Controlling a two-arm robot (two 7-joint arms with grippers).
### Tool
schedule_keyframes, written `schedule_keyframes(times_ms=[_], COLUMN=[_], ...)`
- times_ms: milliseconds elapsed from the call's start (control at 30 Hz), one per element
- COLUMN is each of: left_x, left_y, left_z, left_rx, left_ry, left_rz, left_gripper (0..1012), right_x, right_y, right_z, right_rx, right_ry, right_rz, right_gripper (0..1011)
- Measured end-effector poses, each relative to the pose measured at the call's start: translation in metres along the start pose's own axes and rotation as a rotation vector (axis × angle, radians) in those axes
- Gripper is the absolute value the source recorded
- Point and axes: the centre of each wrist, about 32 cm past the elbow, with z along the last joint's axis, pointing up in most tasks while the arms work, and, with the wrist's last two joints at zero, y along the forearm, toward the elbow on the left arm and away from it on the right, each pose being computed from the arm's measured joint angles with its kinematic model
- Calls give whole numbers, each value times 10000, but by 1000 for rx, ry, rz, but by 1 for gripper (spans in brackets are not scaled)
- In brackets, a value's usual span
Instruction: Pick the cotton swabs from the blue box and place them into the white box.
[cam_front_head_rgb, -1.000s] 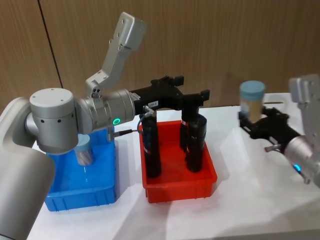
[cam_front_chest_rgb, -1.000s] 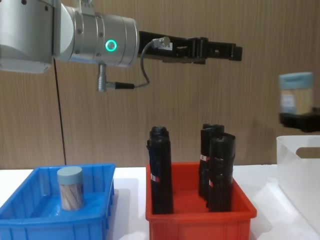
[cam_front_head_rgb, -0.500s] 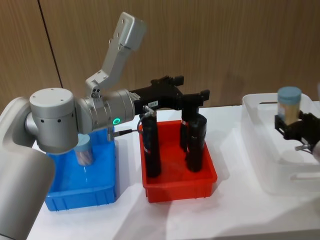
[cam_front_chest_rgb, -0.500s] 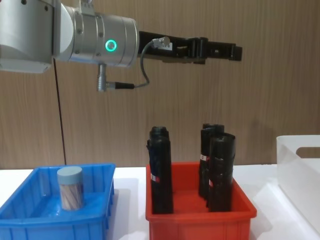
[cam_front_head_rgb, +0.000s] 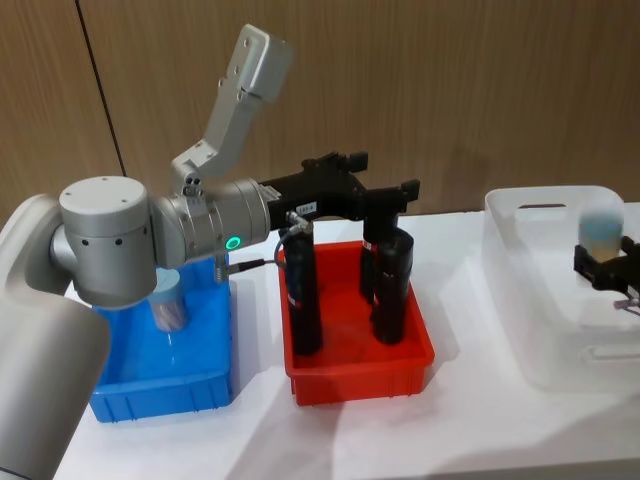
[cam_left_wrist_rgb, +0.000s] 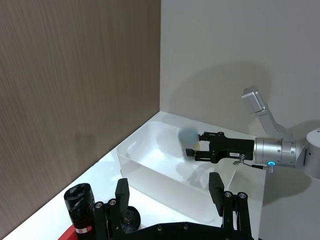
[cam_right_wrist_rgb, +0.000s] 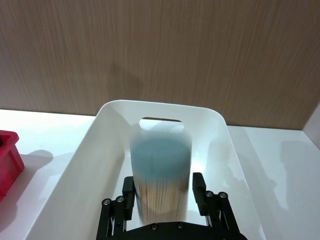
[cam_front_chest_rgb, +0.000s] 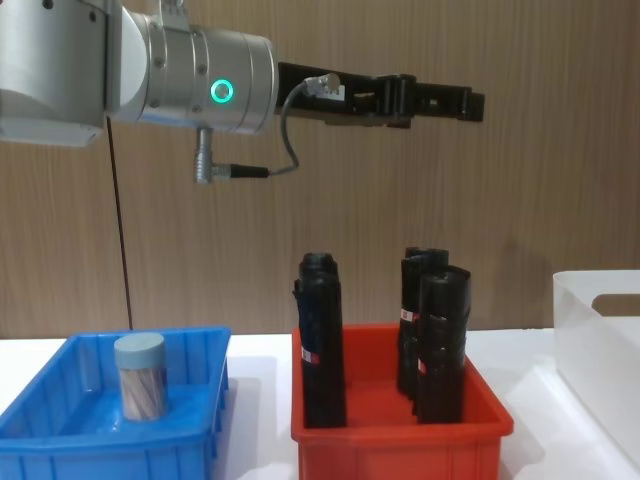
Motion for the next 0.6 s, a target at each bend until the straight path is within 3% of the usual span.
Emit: schedule_keyframes(times_ms=[367, 600], left_x=[0, 0], left_y=[0, 0], left_z=[0, 0], left_rx=[0, 0], left_ry=[0, 0], left_rz=[0, 0], left_gripper=[1004, 1004], right_x=[82, 98], right_y=[8, -5], right_z=[-52, -66], right_rx=[7, 15], right_ry=[33, 46], right_rz=[5, 8], right_gripper=[992, 1002])
